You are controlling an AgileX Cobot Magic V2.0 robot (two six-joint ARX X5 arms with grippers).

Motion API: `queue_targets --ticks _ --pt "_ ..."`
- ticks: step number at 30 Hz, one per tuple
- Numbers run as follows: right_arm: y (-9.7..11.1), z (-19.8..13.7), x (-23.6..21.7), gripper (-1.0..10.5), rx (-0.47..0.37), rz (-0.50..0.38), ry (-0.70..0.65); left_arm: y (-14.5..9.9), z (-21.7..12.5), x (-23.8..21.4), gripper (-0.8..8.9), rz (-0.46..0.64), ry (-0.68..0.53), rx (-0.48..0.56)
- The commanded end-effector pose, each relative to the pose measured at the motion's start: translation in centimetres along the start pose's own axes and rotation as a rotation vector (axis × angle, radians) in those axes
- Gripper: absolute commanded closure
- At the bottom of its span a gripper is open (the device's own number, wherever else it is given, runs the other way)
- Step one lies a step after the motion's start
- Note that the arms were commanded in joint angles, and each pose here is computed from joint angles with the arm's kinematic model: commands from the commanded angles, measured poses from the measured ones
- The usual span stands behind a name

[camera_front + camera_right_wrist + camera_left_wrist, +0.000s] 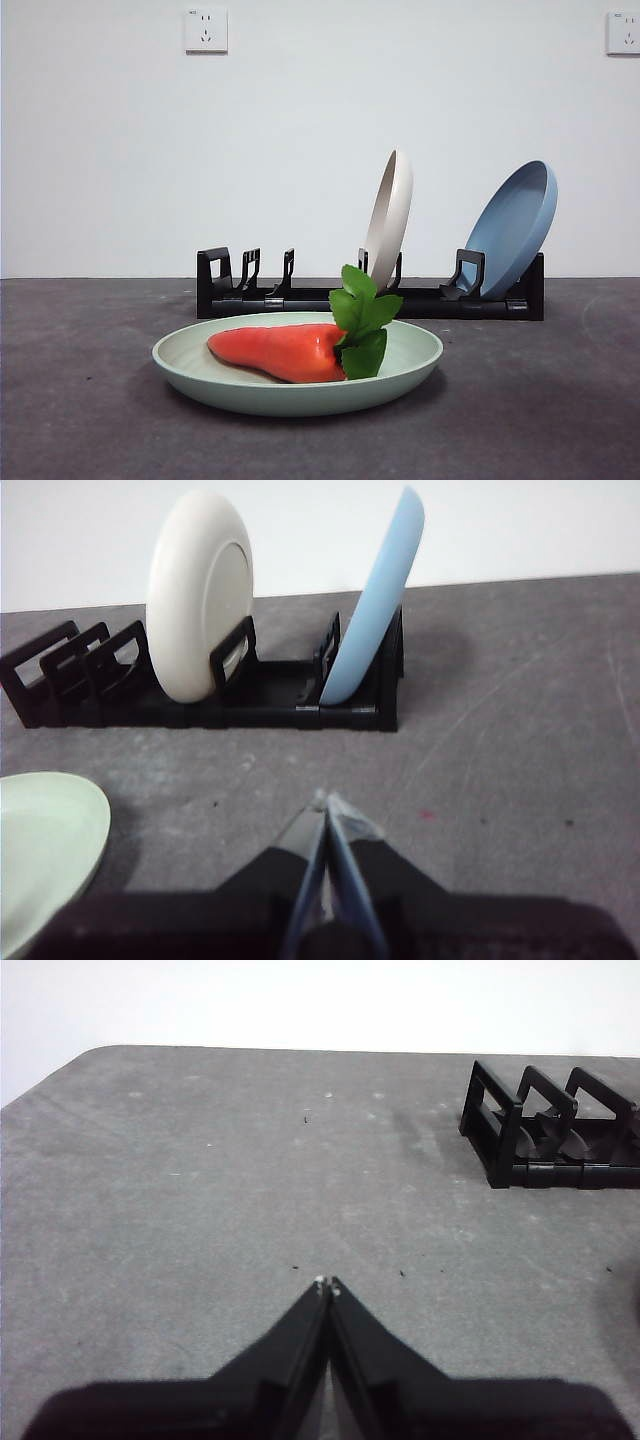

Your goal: Take the green plate from the plate rack,put the plate on the table,take the carrot from the table,put the carrot in the plate

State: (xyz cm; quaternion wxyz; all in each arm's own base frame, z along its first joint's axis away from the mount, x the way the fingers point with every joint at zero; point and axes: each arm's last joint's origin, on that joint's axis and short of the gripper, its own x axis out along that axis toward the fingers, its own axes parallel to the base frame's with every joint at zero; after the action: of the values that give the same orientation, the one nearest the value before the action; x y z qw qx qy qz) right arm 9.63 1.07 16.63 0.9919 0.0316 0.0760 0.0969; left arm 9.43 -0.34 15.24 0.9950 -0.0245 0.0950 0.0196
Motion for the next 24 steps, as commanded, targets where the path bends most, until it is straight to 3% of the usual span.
queue_targets --ticks 1,24 --pt "-0.09 -1.0 0.16 9.5 0.027 -0.004 0.016 0.03 -0.31 0.09 8.16 0.002 0.009 -0.009" --pt "-0.14 -1.77 0.19 9.5 0.059 -0.005 0.027 0.03 -0.31 0.09 8.16 0.003 0.009 -0.009"
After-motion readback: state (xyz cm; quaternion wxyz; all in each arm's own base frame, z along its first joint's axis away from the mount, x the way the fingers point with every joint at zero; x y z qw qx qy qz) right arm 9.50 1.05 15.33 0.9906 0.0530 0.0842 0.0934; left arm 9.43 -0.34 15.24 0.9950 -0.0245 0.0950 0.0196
